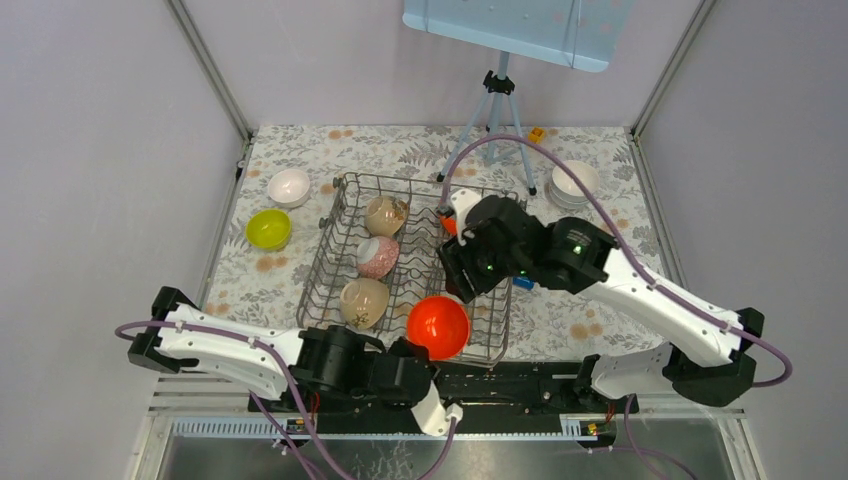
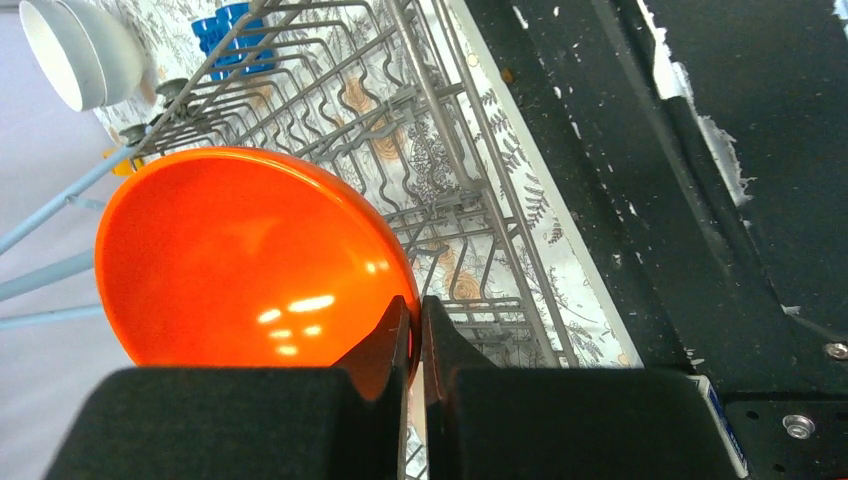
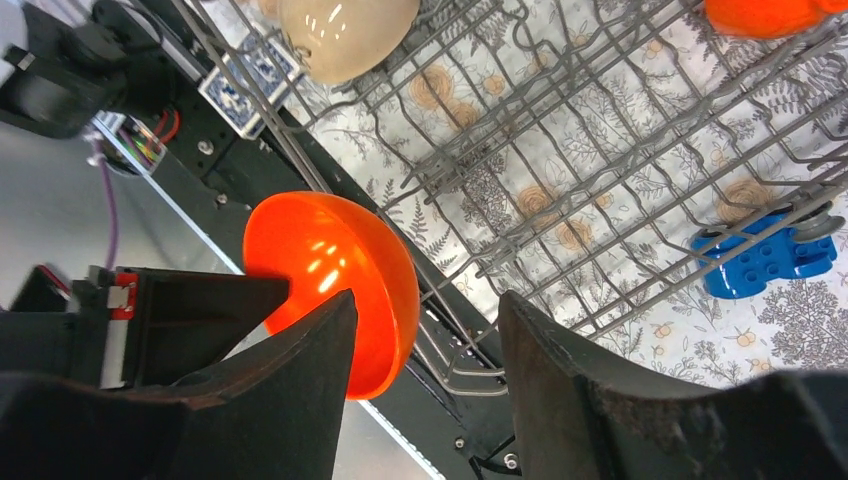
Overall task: Unload the bowls from the dish rack
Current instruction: Place the bowl at the center of the board.
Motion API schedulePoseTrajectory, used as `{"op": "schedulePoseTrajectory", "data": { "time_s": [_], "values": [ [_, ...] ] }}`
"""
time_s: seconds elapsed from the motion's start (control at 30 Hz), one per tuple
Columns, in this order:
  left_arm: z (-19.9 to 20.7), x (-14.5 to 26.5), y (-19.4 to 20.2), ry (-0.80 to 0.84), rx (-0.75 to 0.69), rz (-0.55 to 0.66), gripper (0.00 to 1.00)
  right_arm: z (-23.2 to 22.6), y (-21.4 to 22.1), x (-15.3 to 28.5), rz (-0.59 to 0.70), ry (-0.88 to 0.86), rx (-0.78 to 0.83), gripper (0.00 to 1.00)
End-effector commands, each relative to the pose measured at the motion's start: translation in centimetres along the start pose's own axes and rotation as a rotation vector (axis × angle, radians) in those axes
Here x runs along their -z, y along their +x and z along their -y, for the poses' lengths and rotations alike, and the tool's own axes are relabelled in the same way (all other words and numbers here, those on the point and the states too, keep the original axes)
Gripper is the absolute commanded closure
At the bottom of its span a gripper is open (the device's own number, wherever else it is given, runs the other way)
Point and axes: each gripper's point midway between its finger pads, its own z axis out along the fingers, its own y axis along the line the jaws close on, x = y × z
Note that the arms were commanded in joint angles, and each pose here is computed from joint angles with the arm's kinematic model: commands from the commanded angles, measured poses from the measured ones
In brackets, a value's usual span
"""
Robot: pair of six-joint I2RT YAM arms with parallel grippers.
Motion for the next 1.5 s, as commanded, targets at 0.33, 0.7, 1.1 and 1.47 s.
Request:
{"op": "schedulePoseTrajectory", "data": {
  "time_s": [0.33, 0.7, 1.1, 1.47],
  "values": [
    [0.5, 1.9, -2.7, 0.015, 0.004, 0.14, 1.0, -1.4, 3.5, -3.3, -0.087, 0.1, 0.127, 0.48],
    [1.1, 2.5, -3.9, 0.063, 0.058, 0.203, 1.0, -2.8, 5.1, -4.1, -0.14, 0.088, 0.152, 0.5],
    [1.8, 2.7, -3.7, 0.083, 0.089, 0.216, 1.0, -3.2, 7.5, -4.9, -0.207, 0.082, 0.166, 0.57],
    [2.2, 2.5, -3.4, 0.094, 0.104, 0.208, 1.0, -3.5, 8.1, -5.4, -0.221, 0.08, 0.16, 0.68]
  ]
}}
